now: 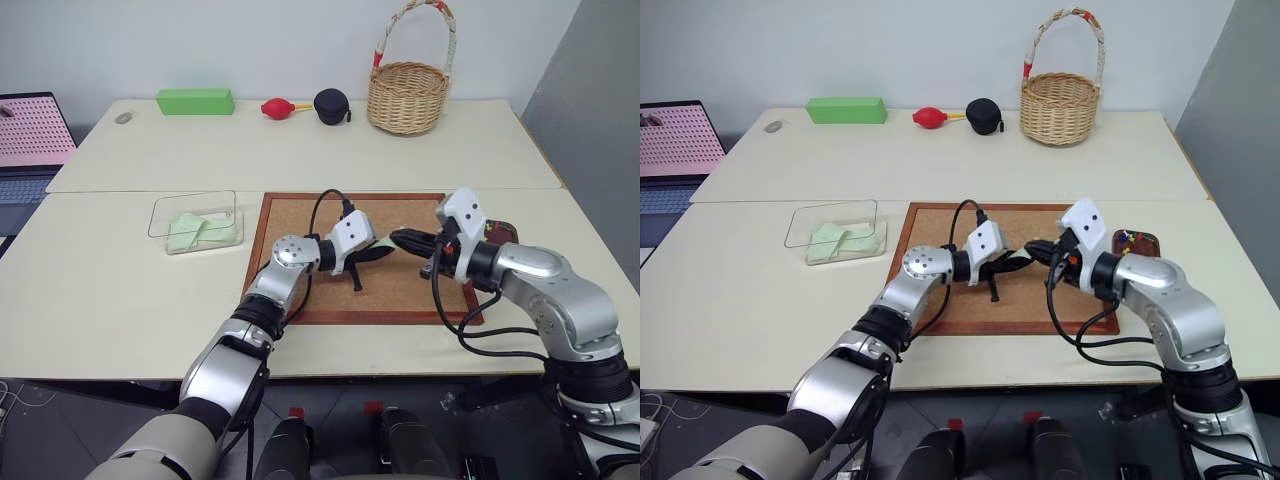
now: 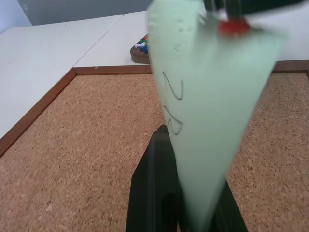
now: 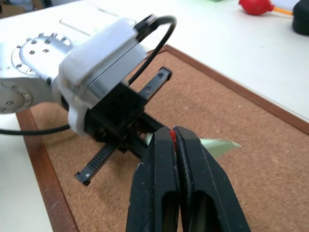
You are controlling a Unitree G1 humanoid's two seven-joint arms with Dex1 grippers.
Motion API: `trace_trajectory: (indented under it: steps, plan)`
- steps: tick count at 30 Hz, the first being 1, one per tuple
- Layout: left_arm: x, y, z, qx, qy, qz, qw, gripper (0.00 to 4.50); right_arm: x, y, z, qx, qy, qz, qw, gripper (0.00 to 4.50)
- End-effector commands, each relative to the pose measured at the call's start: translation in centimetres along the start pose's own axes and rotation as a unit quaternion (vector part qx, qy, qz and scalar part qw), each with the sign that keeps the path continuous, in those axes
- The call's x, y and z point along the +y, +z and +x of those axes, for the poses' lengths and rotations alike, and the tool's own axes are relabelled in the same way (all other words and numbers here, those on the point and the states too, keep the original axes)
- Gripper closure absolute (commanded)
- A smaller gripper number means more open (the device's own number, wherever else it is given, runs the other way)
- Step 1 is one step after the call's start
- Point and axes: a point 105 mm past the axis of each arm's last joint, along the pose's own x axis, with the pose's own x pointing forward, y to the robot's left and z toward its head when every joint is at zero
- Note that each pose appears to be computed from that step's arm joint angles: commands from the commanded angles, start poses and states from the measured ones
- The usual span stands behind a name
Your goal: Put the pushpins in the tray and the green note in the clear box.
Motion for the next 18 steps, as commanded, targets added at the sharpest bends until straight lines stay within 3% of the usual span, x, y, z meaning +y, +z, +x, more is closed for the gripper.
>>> trace_trajectory:
  steps: [1, 8, 13, 18]
  plan:
    - [0.3, 1.1, -0.2, -0.027, 0.008, 0.006, 1.0, 4.47, -1.1, 2.2, -1.0, -0.036, -0.03, -0.005, 0.999, 4.5]
    - [-0.1, 0.4, -0.4, -0.021, 0.01, 0.003, 1.0, 4.47, -2.6, 2.5, -2.3, -0.044, -0.066, 0.015, 0.997, 4.5]
    - [0.1, 0.0, -1.4, -0.014, 0.024, 0.002, 1.0, 4.47, -5.4, 1.1, -4.7, -0.018, -0.134, 0.012, 0.991, 4.5]
    - [-0.1, 0.2, -2.8, -0.013, 0.028, 0.01, 0.999, 4.47, -9.9, -3.3, -7.7, 0.08, -0.237, -0.027, 0.968, 4.5]
